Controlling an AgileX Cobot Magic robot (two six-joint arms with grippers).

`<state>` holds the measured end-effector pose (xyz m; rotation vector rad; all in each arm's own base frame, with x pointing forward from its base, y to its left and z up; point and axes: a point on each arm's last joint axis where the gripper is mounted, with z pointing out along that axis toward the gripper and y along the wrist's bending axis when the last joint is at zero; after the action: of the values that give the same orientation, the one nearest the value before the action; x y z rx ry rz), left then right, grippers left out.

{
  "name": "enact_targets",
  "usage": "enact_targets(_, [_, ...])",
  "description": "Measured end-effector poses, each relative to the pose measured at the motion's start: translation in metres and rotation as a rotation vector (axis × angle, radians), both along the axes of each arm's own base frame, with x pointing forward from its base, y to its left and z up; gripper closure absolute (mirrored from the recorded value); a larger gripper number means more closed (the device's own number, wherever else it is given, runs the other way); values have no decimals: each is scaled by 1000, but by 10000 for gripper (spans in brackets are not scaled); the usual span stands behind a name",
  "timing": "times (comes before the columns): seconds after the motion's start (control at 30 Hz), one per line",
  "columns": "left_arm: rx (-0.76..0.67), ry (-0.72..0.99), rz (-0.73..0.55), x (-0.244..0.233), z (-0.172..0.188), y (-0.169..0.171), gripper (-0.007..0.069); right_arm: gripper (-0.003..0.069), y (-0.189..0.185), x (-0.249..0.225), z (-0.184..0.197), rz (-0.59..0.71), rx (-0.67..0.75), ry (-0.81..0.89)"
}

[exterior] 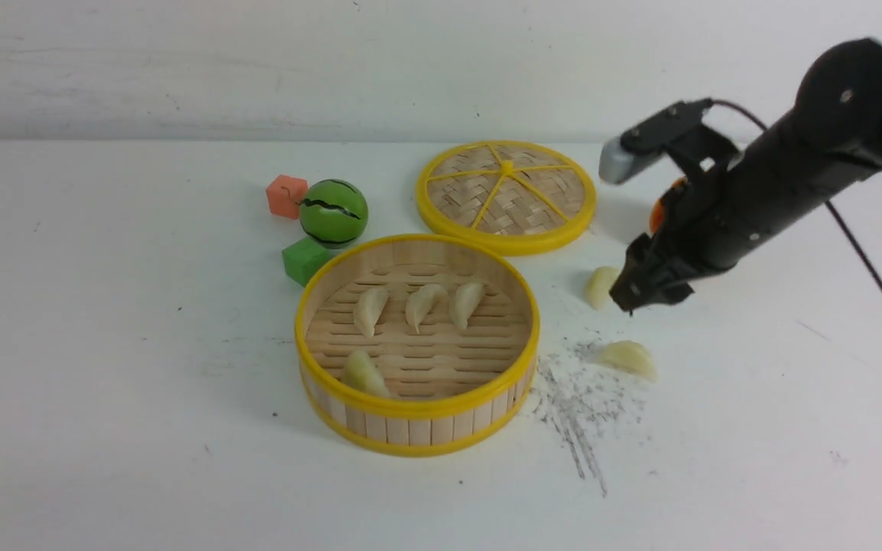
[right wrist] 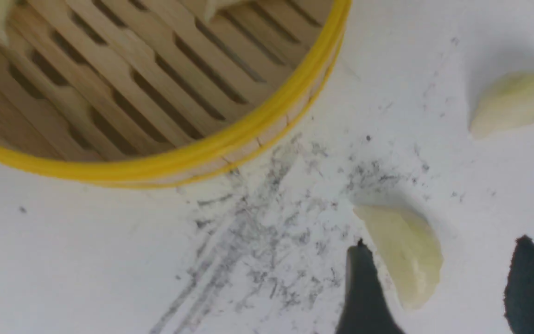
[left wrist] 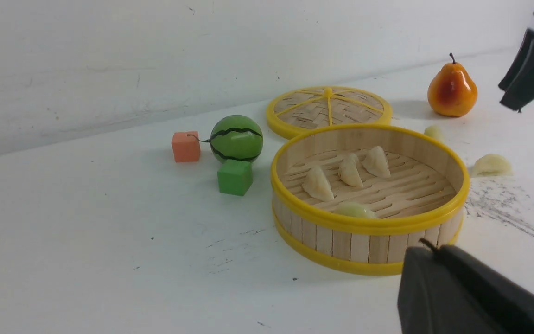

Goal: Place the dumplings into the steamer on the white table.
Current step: 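Reach for and grasp a dumpling lying on the table beside the steamer, then place the dumpling in the bamboo steamer basket with the right gripper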

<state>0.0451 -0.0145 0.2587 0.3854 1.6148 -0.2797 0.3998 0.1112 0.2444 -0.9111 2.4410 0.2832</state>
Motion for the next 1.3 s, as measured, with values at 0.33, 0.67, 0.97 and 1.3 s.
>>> enact_targets(0.33, [3, -17, -8, 1, -3, -1, 634, 395, 1, 25, -83, 43, -73, 84])
enact_targets(0.67, [11, -22, -6, 1, -3, -1, 631, 417, 15, 26, 3, -67, 115, 122])
enact_targets(0.97, [12, -24, -6, 1, -2, -1, 629, 417, 113, 3, 30, 26, 317, 72])
enact_targets(1.3, [12, -25, -6, 1, -2, -1, 622, 405, 174, -7, -45, -9, 110, 85])
